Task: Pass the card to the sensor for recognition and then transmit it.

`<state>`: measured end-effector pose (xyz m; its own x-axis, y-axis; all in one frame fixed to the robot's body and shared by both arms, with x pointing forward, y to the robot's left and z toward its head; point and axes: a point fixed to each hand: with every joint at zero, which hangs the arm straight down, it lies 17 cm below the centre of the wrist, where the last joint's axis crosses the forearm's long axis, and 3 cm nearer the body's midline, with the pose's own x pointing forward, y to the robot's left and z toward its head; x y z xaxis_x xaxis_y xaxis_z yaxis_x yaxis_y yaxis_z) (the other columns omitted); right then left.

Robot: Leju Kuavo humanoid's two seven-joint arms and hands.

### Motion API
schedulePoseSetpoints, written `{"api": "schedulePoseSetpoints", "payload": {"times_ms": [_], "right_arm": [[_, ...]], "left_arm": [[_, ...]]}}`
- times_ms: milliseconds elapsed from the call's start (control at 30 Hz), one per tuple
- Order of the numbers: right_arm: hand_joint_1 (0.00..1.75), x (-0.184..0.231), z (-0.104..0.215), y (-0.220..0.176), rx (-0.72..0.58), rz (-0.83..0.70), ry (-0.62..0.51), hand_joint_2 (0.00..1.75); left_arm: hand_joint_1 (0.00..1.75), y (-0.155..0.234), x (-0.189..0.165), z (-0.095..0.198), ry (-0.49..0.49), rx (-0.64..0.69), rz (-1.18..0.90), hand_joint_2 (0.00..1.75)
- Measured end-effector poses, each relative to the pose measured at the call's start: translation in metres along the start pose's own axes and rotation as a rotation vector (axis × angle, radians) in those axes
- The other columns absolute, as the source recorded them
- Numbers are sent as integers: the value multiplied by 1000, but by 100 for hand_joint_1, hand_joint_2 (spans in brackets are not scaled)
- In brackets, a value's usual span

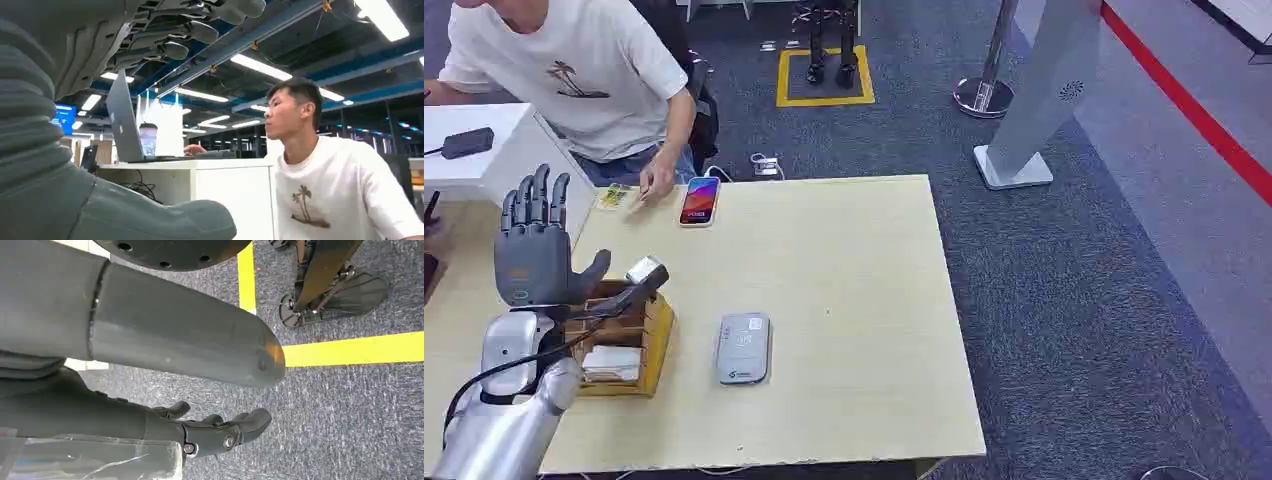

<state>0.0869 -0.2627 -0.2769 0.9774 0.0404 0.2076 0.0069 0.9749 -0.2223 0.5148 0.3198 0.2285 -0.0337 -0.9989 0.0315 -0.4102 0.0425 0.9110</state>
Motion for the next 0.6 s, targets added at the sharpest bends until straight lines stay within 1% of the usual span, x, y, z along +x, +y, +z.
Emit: {"api": "schedulePoseSetpoints", "payload": {"times_ms": [300,600], "right_arm": [[0,-4,0,-1,-6,-13,9,0],[0,-4,0,-1,-8,-18,9,0]], "left_arm": [[0,14,18,26,-21,44,16,175],[0,16,24,36,-31,47,22,175]]}}
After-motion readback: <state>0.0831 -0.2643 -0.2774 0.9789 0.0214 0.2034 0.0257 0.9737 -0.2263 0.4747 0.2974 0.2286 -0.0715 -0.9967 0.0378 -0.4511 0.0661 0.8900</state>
